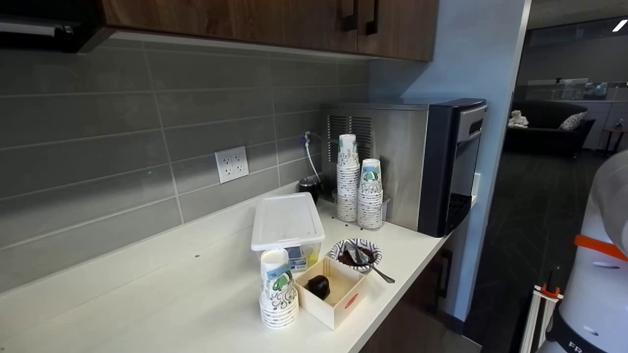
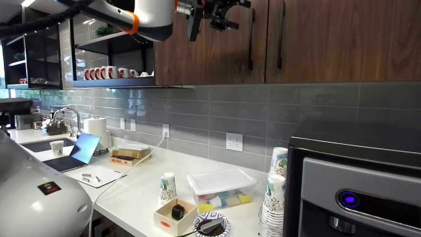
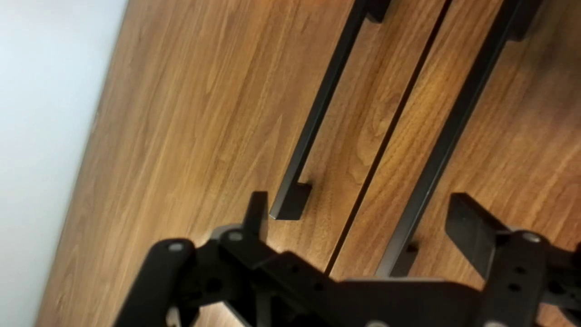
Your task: Open the left door of the top cabinet and close it
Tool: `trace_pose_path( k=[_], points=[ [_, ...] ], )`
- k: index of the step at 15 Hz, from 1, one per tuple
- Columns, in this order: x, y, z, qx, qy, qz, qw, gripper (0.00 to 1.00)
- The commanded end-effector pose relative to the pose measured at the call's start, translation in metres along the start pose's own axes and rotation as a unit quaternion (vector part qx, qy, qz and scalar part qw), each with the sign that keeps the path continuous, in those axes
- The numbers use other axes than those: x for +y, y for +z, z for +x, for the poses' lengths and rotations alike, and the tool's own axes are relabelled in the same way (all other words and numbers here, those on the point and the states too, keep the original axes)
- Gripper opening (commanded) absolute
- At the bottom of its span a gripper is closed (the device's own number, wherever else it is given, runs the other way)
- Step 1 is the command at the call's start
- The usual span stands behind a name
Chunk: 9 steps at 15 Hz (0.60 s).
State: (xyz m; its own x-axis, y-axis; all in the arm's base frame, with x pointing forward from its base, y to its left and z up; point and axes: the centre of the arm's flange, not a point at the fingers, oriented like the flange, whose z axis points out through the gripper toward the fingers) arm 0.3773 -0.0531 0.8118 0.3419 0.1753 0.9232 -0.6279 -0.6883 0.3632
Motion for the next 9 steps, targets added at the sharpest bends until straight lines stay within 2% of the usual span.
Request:
trace_pose_path(
  k=[1,3,9],
  points=[
    [-0.012,0.003,0.020,0.000,0.001,0.002,1.0000,1.00],
    [-0.017,-0.009,0.022,-0.006,0.002,0.003,1.0000,1.00],
    [-0.016,-0.051,0.023,-0.082,0.013,-0.035,0.9959,1.00]
  ],
)
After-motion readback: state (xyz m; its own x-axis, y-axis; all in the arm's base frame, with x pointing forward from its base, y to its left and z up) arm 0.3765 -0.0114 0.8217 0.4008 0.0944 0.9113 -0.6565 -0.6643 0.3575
